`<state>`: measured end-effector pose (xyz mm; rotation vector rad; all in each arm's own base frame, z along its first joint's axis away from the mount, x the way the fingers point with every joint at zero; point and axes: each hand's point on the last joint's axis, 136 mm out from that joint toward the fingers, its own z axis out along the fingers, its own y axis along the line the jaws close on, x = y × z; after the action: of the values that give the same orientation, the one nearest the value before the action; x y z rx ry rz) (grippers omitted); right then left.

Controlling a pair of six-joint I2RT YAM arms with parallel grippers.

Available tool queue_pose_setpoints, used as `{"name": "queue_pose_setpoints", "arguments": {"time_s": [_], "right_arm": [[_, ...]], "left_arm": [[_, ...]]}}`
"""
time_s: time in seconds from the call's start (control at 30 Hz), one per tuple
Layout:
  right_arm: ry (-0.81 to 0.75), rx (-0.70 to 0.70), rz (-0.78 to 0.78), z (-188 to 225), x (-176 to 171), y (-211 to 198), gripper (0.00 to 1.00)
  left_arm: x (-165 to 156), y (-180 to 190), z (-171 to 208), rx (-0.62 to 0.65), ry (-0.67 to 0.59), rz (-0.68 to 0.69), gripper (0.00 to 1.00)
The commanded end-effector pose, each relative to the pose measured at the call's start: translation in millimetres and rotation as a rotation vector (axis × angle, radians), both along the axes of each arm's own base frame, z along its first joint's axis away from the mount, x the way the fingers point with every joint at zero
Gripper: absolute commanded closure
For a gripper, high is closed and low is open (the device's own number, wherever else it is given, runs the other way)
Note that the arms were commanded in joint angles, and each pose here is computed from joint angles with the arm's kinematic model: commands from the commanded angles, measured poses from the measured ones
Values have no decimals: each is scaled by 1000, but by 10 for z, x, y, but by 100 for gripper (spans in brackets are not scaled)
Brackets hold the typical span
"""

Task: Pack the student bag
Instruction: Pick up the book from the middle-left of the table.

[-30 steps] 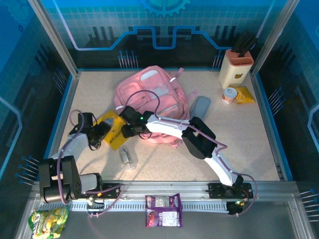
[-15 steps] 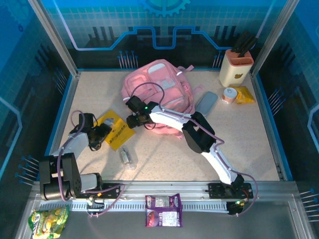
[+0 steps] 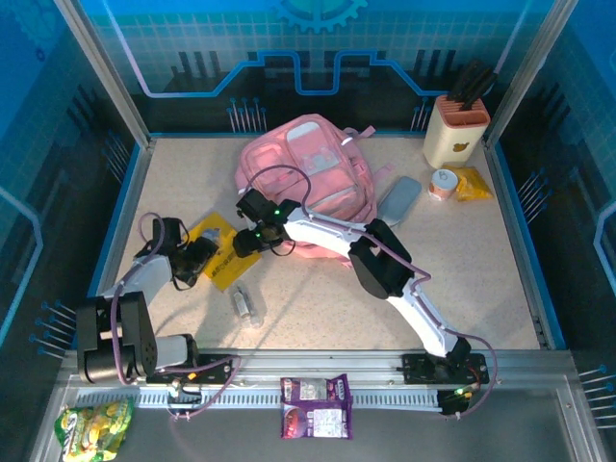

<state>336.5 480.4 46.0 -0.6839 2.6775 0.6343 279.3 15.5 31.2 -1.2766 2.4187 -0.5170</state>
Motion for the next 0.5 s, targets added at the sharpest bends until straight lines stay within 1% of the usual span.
{"name": "queue_pose_setpoints", "arguments": {"time_s": [0.0, 0.1, 0.23, 0.37, 0.47], "right_arm": [[54, 12, 21, -139, -41, 54, 34], [72, 3, 51, -230, -116, 108, 34], [99, 1, 45, -304, -102, 103, 33], [123, 34, 78, -239, -200, 187, 33], [130, 75, 93, -72, -236, 253, 33]], "left_arm": [[8, -66, -47, -27, 7, -20, 27], [62, -89, -54, -47, -19, -16, 29], [113, -128, -79, -76, -25, -23, 30], [120, -141, -121, -87, -22, -23, 32], [111, -139, -143, -85, -15, -23, 33]]}}
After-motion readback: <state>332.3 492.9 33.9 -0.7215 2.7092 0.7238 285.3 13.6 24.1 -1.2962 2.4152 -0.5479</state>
